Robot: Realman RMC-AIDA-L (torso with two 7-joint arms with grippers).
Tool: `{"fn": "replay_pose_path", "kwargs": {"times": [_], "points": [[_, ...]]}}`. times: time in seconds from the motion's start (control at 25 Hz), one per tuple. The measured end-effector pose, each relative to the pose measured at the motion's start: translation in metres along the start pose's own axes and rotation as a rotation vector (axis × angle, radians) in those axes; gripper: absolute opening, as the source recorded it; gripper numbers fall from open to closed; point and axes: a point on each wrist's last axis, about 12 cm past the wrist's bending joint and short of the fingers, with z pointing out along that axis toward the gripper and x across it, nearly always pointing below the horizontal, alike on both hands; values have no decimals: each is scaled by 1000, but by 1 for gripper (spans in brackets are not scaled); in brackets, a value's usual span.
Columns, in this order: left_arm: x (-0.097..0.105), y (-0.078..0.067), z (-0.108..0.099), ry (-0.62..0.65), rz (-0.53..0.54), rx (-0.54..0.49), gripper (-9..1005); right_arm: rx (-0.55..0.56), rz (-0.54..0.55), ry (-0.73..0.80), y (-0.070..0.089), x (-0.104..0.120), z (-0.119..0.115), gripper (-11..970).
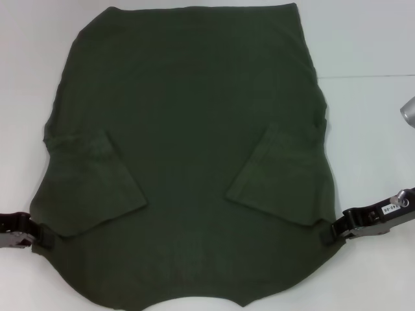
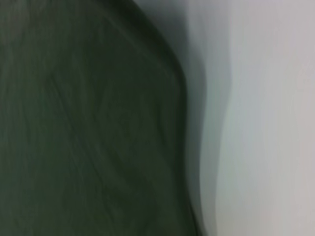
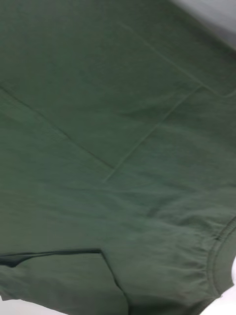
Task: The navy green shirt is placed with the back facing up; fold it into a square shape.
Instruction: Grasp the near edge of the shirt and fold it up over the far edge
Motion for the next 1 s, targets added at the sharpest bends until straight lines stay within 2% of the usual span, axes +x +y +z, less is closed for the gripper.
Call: {"fn": "replay_pose_path", "kwargs": {"times": [0.24, 0.56, 0.84, 1.0], "points": [[2, -2, -3, 21, 14, 21, 44, -15, -25, 8, 1, 0, -6, 67], [6, -7, -20, 43, 66, 90, 44, -47, -85, 21, -1, 6, -30, 73], [11, -13, -29, 105, 134, 143, 43, -116, -141, 34, -6, 21, -50, 78], [16, -16, -37, 137, 156, 179, 43, -133, -139, 30, -12, 33, -59, 81]]}}
